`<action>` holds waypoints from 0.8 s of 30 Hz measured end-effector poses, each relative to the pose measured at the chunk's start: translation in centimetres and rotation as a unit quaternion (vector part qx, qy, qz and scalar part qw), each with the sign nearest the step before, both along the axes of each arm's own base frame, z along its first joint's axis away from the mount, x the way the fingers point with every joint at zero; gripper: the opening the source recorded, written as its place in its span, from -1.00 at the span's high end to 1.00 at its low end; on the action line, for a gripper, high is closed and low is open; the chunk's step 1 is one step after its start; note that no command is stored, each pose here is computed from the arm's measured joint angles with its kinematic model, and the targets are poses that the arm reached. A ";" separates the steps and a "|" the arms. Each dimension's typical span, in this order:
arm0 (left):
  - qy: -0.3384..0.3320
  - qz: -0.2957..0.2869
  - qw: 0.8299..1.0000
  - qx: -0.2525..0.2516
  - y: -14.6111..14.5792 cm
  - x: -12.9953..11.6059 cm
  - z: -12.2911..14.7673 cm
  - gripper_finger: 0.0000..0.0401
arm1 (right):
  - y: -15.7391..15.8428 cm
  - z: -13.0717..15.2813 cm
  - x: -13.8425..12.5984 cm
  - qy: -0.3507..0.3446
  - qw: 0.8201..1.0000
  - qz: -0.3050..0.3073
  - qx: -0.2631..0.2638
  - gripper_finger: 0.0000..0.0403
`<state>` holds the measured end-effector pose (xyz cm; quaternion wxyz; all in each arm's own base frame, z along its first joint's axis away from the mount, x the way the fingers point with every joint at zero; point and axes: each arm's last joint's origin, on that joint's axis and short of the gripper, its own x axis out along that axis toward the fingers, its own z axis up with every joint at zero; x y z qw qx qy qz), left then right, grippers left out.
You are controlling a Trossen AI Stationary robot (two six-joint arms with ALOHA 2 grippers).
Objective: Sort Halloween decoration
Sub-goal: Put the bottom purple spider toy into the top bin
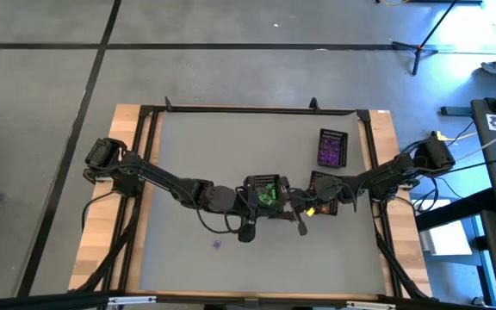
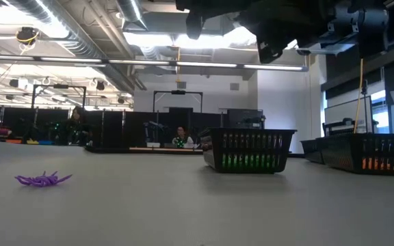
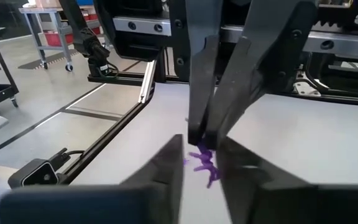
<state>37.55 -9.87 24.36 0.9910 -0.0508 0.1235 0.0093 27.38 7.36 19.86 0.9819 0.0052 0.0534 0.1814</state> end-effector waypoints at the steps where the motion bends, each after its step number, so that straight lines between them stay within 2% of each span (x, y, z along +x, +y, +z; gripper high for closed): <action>1: 0.000 0.001 1.000 0.000 0.0 0.0 0.0 1.00 | 0.0 0.0 0.0 0.001 1.000 0.000 0.000 0.63; 5: 0.002 0.003 1.000 0.001 0.0 0.0 0.0 1.00 | 0.0 -0.1 0.0 0.003 1.000 0.001 -0.001 0.94; 9: 0.007 0.004 1.000 0.001 0.0 0.0 -0.1 0.97 | 0.0 -0.1 0.0 0.003 1.000 0.000 -0.003 0.91; 15: 0.012 0.004 1.000 0.003 0.0 -0.1 -0.2 0.66 | -0.2 -0.2 0.0 0.010 1.000 -0.017 -0.007 0.96; 19: 0.014 0.030 0.999 0.026 0.0 -0.6 0.4 0.47 | -0.6 -0.5 -0.2 0.040 0.995 -0.084 -0.025 0.95; 24: 0.036 0.097 0.993 0.059 0.2 -2.2 1.7 0.41 | -1.5 0.0 -1.3 0.074 0.980 -0.178 -0.053 0.90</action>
